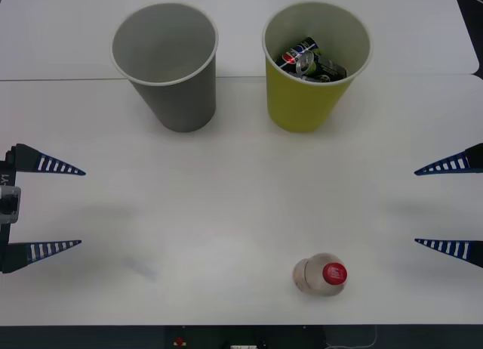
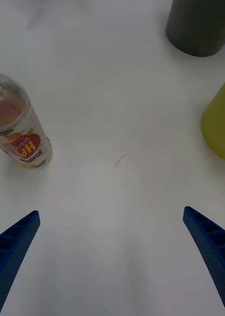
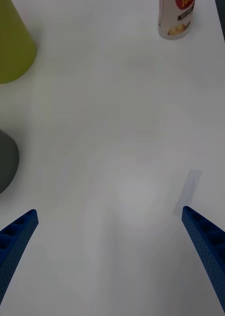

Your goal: Put the can into the green bin and the plastic bottle into the gray bin

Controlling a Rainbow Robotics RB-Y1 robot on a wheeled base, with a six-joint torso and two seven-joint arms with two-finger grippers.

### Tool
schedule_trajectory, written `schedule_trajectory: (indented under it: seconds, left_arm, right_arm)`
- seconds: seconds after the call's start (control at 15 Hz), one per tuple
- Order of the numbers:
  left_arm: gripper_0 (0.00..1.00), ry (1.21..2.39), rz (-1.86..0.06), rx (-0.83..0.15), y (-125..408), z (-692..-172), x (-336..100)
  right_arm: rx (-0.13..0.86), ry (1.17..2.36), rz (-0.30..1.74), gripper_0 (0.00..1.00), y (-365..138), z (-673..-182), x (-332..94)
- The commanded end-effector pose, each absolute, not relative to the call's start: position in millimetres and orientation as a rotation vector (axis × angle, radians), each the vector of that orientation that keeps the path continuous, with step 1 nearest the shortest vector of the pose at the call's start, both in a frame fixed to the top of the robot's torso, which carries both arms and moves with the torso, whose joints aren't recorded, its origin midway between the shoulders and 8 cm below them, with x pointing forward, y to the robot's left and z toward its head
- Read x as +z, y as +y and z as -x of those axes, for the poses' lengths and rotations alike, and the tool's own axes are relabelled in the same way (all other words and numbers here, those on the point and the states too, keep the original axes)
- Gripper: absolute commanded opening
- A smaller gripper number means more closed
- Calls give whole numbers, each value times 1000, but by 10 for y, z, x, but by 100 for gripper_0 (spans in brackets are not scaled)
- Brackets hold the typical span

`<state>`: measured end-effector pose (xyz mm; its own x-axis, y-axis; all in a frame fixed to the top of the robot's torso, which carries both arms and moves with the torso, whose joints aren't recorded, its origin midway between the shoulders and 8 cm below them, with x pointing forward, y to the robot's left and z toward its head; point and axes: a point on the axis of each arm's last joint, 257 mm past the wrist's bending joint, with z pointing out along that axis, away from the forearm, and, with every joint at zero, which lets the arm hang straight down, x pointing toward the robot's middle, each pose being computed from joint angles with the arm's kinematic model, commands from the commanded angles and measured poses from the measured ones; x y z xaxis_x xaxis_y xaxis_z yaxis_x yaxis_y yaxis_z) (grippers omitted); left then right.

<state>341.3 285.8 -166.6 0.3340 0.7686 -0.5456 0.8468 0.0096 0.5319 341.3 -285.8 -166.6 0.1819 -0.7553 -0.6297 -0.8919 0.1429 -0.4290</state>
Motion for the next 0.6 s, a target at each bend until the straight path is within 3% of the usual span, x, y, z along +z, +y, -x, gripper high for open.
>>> schedule_trajectory:
  seconds: [0.07,0.6]
  left_arm:
    - [100,1444,-1762,-118,2858,-3413,-1666]
    - [100,1444,-1762,-118,2858,-3413,-1666]
  right_arm:
    - [209,1596,1634,100,-2858,-3413,-1666]
    - [224,1636,1618,100,-2985,-3351,-1809]
